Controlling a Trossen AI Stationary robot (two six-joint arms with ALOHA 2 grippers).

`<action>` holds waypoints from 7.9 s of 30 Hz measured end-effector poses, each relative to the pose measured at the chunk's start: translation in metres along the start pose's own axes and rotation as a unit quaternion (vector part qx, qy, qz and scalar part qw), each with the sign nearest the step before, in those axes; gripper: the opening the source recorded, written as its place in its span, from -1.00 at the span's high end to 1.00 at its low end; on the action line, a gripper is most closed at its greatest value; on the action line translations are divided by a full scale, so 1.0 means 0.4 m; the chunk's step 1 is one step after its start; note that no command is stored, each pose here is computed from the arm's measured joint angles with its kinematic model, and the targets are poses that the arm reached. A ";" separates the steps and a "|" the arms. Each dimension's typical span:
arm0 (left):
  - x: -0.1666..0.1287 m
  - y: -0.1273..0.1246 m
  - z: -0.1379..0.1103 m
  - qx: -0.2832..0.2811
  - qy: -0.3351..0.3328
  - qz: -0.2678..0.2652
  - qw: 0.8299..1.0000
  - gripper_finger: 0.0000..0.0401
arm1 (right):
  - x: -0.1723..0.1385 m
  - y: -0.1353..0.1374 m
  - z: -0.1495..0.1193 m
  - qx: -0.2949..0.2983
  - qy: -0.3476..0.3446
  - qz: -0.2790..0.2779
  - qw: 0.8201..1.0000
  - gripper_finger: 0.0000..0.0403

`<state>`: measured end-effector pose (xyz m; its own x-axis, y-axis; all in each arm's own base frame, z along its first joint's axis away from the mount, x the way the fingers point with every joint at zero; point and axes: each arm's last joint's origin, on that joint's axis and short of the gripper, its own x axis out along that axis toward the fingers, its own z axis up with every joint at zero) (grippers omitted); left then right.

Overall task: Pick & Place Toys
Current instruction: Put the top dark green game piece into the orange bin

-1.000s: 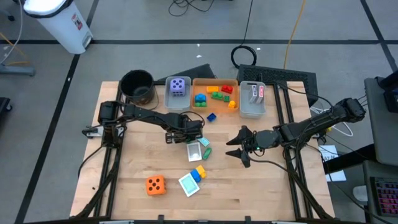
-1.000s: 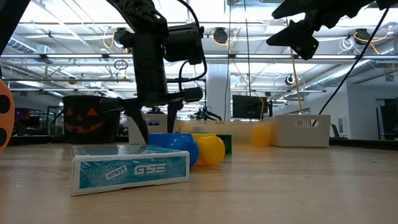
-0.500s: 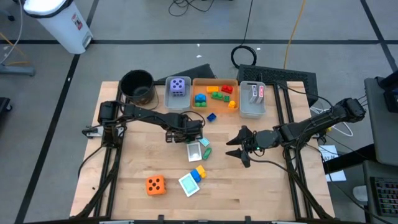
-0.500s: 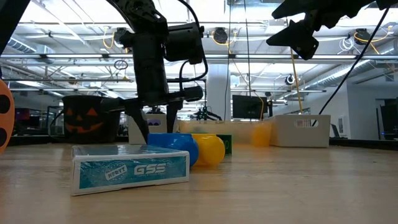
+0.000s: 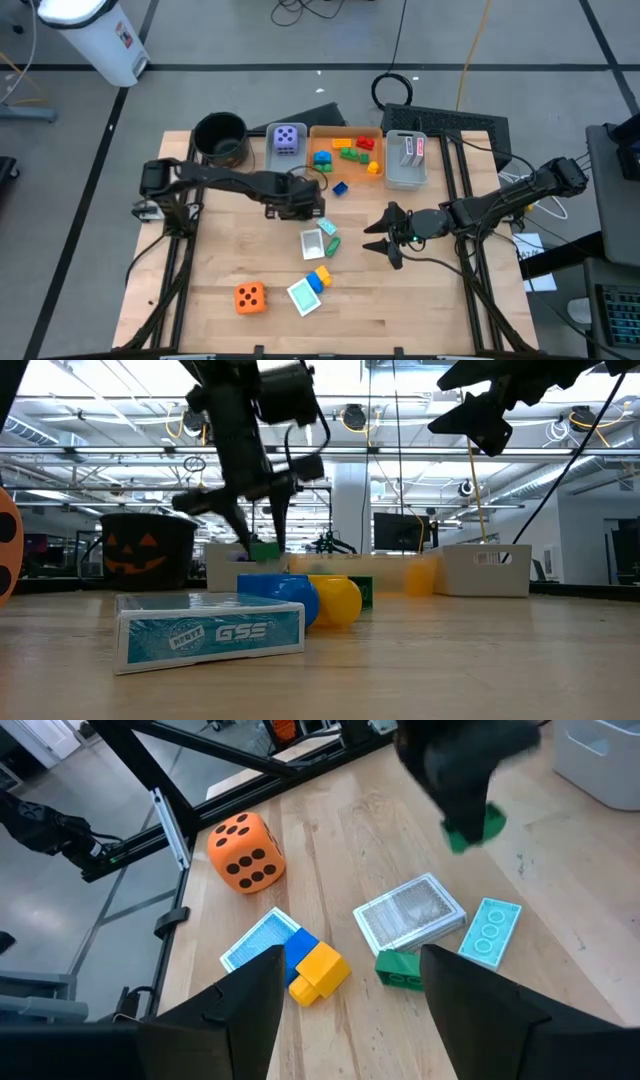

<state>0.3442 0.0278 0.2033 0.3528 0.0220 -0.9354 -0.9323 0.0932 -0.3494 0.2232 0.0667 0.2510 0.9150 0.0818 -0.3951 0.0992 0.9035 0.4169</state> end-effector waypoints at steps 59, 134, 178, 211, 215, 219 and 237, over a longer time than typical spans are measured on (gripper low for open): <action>-0.269 -0.187 0.084 0.218 -0.009 -0.612 0.760 0.22 | -0.036 0.067 0.179 -0.246 -0.268 -0.180 0.914 -0.11; -0.269 -0.194 0.089 0.172 -0.188 -0.573 0.779 0.22 | 0.032 0.016 0.214 -0.170 -0.351 -0.371 0.843 0.47; -0.262 -0.185 0.114 0.186 -0.168 -0.570 0.783 0.12 | 0.021 0.034 0.217 -0.216 -0.351 -0.366 0.834 0.55; -0.428 0.021 0.440 0.295 -0.208 -0.605 0.710 -0.57 | -0.012 -0.181 0.377 -0.328 -0.118 -0.442 0.826 0.55; -0.449 0.060 0.470 0.307 -0.183 -0.607 0.710 -0.57 | 0.020 -0.235 0.378 -0.335 -0.097 -0.400 0.847 0.55; -0.455 0.079 0.482 0.324 -0.149 -0.610 0.707 -0.57 | 0.070 -0.295 0.362 -0.305 -0.068 -0.403 0.860 0.55; -0.455 0.074 0.474 0.337 -0.139 -0.613 0.701 -0.57 | 0.200 -0.517 0.247 -0.099 0.060 -0.283 0.952 0.55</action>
<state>0.2674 0.2152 0.3733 0.9455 -0.3005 0.1256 0.3010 0.6586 -0.6897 0.3143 -0.1550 0.2141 0.6853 -0.4044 -0.6057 0.4762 0.8780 -0.0474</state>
